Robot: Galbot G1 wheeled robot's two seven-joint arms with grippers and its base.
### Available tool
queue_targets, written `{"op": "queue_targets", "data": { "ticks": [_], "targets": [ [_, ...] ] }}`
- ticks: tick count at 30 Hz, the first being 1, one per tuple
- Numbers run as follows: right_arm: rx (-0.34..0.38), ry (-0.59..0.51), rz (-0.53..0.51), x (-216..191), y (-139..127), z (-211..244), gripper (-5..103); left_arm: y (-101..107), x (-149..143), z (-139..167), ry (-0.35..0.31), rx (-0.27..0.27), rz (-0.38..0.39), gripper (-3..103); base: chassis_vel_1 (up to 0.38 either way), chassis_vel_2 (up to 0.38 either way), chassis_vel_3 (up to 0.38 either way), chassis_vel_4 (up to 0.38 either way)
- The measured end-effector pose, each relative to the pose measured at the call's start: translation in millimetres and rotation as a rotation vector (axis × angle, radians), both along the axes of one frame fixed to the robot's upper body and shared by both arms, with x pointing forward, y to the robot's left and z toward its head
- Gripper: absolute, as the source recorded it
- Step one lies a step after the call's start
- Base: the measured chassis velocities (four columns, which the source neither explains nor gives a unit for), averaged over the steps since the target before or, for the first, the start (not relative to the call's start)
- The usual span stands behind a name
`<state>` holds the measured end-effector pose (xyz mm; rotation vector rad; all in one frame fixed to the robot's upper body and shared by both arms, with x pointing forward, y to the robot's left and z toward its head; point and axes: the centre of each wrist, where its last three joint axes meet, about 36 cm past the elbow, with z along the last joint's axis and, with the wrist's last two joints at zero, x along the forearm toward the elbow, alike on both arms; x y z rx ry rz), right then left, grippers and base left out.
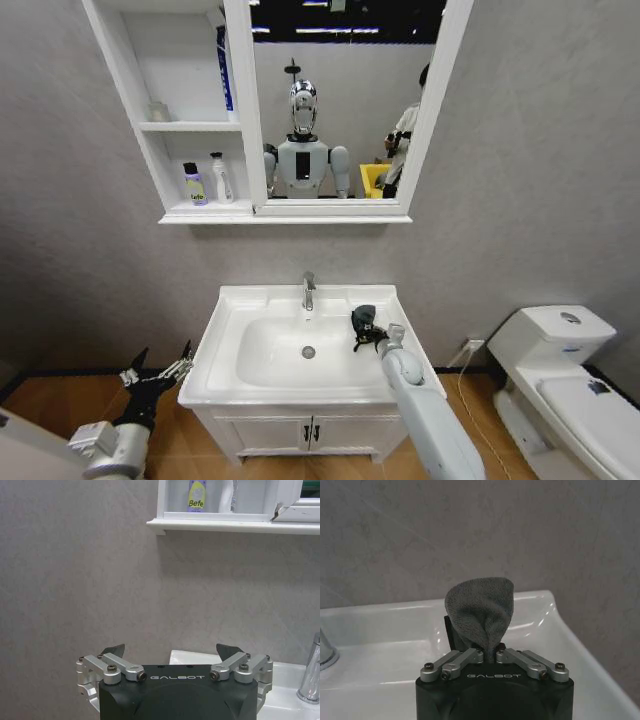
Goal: Move facial cleanser and shampoo from washbasin to cabinet, then wipe washbasin with towel.
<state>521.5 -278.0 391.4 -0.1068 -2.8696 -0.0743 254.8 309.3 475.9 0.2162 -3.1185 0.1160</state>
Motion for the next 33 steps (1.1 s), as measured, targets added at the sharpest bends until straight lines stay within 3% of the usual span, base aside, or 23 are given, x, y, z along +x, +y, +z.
{"op": "queue_targets", "data": {
  "ticks": [4, 9, 11, 13, 14, 20, 22, 23, 24, 26, 29, 32, 33],
  "targets": [
    [-0.082, -0.036, -0.016, 5, -25, 6, 6, 0, 0, 0, 0.000, 0.000, 0.000, 100, 0.000, 0.000, 0.000, 0.000],
    [-0.052, -0.036, 0.024, 19, -54, -2, 5, 0, 0, 0, 0.000, 0.000, 0.000, 100, 0.000, 0.000, 0.000, 0.000],
    [-0.042, -0.037, 0.033, 23, -59, -5, 10, 0, 0, 0, 0.000, 0.000, 0.000, 100, 0.000, 0.000, 0.000, 0.000],
    [-0.059, -0.025, 0.035, 29, -65, -13, 21, 0, 0, 0, 0.000, 0.000, 0.000, 100, 0.000, 0.000, 0.000, 0.000],
    [-0.059, -0.025, 0.035, 29, -65, -13, 21, 0, 0, 0, 0.000, 0.000, 0.000, 100, 0.000, 0.000, 0.000, 0.000],
    [0.014, 0.002, 0.098, 28, -70, -16, 47, 0, 0, 0, 0.000, 0.000, 0.000, 100, 0.000, 0.000, 0.000, 0.000],
    [0.026, 0.002, 0.102, 28, -71, -15, 47, 0, 0, 0, 0.000, 0.000, 0.000, 100, 0.000, 0.000, 0.000, 0.000],
    [0.038, 0.002, 0.105, 28, -72, -12, 58, 0, 0, 0, 0.000, 0.000, 0.000, 100, 0.000, 0.000, 0.000, 0.000],
    [0.038, 0.002, 0.105, 28, -72, -12, 58, 0, 0, 0, 0.000, 0.000, 0.000, 100, 0.000, 0.000, 0.000, 0.000],
    [0.031, 0.003, 0.097, 28, -75, -7, 70, 0, 0, 0, 0.000, 0.000, 0.000, 100, 0.000, 0.000, 0.000, 0.000],
    [0.023, 0.002, 0.092, 28, -77, -5, 75, 0, 0, 0, 0.000, 0.000, 0.000, 100, 0.000, 0.000, 0.000, 0.000],
    [-0.019, -0.034, 0.060, 14, -82, 9, 91, 0, 0, 0, 0.000, 0.000, 0.000, 100, 0.000, 0.000, 0.000, 0.000],
    [-0.019, -0.034, 0.060, 14, -82, 9, 91, 0, 0, 0, 0.000, 0.000, 0.000, 100, 0.000, 0.000, 0.000, 0.000]
  ]
}}
